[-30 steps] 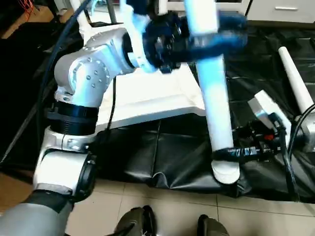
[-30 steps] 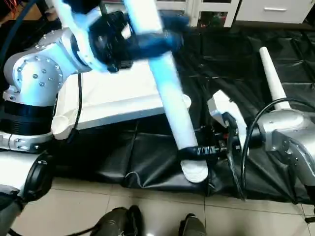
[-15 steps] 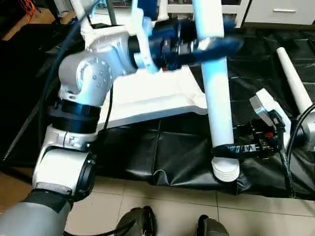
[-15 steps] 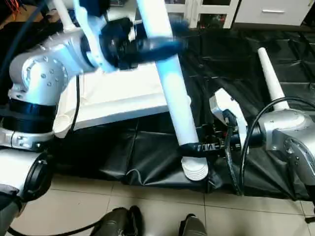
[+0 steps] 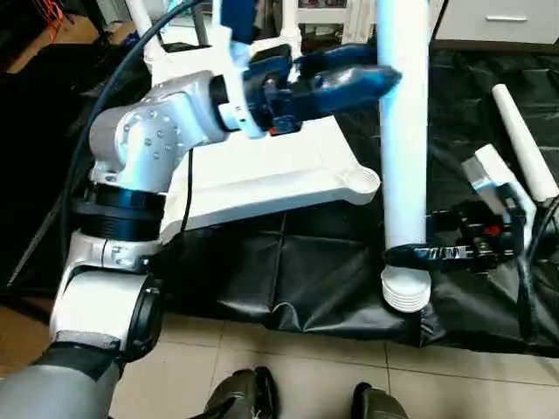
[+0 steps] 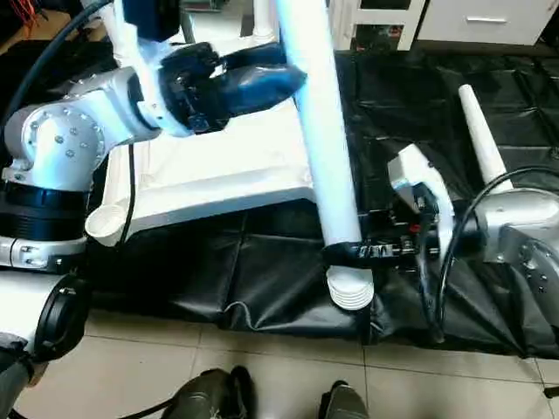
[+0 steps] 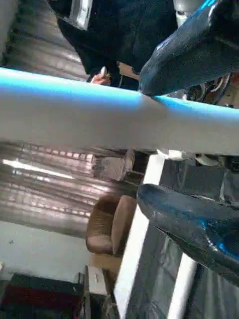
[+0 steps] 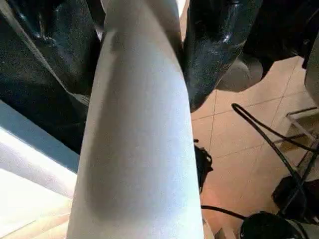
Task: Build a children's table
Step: Pick table leg
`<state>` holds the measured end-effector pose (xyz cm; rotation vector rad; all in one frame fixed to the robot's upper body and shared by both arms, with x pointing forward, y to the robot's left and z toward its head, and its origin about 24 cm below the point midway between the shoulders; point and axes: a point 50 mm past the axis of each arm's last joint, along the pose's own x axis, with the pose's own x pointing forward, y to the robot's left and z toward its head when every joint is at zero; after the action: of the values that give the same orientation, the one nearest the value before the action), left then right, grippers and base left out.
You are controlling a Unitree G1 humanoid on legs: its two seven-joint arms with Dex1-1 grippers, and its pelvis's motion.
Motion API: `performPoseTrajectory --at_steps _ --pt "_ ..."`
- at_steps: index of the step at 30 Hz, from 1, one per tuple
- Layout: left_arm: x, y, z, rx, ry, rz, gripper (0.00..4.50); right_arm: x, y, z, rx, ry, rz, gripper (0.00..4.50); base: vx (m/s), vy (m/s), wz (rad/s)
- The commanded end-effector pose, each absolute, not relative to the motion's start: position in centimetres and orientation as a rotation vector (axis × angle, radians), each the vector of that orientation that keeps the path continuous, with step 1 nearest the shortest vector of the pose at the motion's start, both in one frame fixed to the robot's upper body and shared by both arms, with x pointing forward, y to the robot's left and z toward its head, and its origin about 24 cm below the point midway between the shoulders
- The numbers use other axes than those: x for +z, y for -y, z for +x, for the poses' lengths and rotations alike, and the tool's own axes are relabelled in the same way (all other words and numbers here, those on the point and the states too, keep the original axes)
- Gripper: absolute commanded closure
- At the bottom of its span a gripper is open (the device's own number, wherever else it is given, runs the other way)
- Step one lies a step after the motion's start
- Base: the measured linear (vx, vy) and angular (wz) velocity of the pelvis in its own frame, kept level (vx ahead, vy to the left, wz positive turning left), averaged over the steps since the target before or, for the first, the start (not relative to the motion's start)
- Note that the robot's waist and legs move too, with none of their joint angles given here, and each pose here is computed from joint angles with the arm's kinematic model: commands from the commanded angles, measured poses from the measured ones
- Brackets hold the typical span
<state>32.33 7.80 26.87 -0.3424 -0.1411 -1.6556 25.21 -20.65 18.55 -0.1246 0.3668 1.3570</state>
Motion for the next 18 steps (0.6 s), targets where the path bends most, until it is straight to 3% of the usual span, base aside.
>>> performPoseTrajectory --at_steps 1,8,9,12,14,18 --pt "25.9 -9.3 33.1 -1.575 0.123 -0.363 1.21 19.5 20.8 24.9 1.342 -0.309 -0.127 2.64 0.0 0.0 0.0" --pt "23.7 -12.7 34.3 -1.32 0.18 -0.493 1.21 19.5 21.2 25.7 1.128 -0.153 -0.189 2.64 0.0 0.0 0.0" --pt "23.6 -13.0 34.6 -1.236 0.183 -0.477 1.21 19.4 21.0 25.9 1.085 -0.127 -0.206 2.64 0.0 0.0 0.0" --pt "23.2 -12.8 36.9 -0.756 0.158 -0.317 1.21 19.1 20.0 26.3 0.988 -0.045 -0.227 2.64 0.0 0.0 0.0" --pt "24.0 -11.5 36.7 -0.678 0.216 -0.175 1.21 18.5 19.4 26.4 0.96 -0.032 -0.262 2.64 0.0 0.0 0.0" --pt "26.4 -8.1 35.5 -0.682 0.285 -0.212 1.21 18.2 18.5 27.0 0.899 0.013 -0.302 2.64 0.0 0.0 0.0"
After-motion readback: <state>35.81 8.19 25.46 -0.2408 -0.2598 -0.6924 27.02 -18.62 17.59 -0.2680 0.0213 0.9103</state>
